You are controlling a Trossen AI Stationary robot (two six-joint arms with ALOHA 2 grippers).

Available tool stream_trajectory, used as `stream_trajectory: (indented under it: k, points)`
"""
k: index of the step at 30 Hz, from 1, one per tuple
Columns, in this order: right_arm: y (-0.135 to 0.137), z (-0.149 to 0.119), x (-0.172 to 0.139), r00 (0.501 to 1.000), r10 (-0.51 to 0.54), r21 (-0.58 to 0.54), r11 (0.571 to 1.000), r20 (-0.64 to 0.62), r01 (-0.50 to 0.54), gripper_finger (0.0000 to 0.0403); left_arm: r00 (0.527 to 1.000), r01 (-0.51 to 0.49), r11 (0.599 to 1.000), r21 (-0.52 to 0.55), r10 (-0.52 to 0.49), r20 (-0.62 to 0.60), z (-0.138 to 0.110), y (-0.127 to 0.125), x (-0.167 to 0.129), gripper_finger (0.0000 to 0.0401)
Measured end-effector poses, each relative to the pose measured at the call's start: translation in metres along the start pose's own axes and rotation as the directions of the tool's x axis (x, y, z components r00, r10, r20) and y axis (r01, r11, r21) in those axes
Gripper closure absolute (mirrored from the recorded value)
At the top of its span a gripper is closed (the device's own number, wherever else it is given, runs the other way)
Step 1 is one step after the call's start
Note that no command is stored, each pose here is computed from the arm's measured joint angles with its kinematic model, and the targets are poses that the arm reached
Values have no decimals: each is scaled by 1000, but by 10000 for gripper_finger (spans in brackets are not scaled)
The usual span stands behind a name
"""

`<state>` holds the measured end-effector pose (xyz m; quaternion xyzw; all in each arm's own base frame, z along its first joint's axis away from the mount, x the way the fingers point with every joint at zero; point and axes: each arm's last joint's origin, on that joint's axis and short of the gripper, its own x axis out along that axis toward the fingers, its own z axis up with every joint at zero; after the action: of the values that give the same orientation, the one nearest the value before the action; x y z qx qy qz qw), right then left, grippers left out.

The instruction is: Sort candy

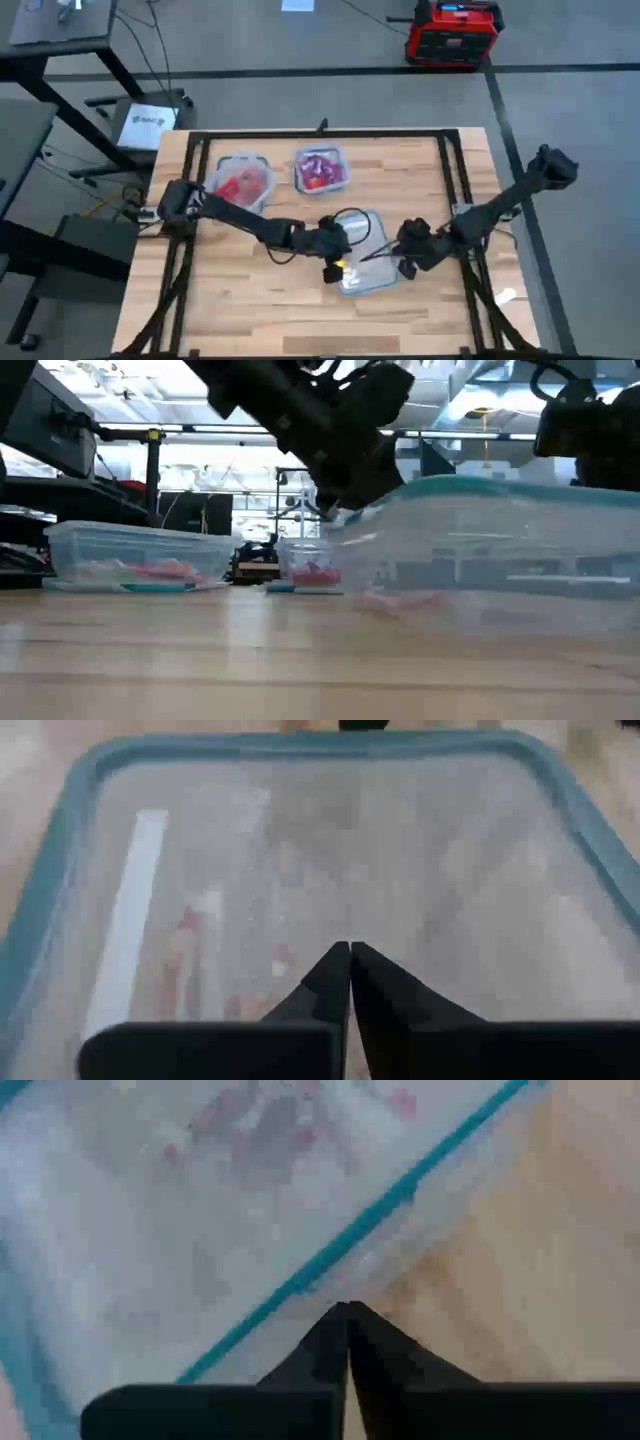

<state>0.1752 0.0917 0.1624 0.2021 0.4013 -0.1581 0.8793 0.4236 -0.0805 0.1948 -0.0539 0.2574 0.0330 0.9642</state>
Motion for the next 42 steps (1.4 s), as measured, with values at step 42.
stream_trajectory:
  k: [42]
  points:
    - [35, 15, 57, 994, -49, -242, 970, -98, 24, 403, 996, 40, 999, -11, -39, 78, -33, 2, 63, 401]
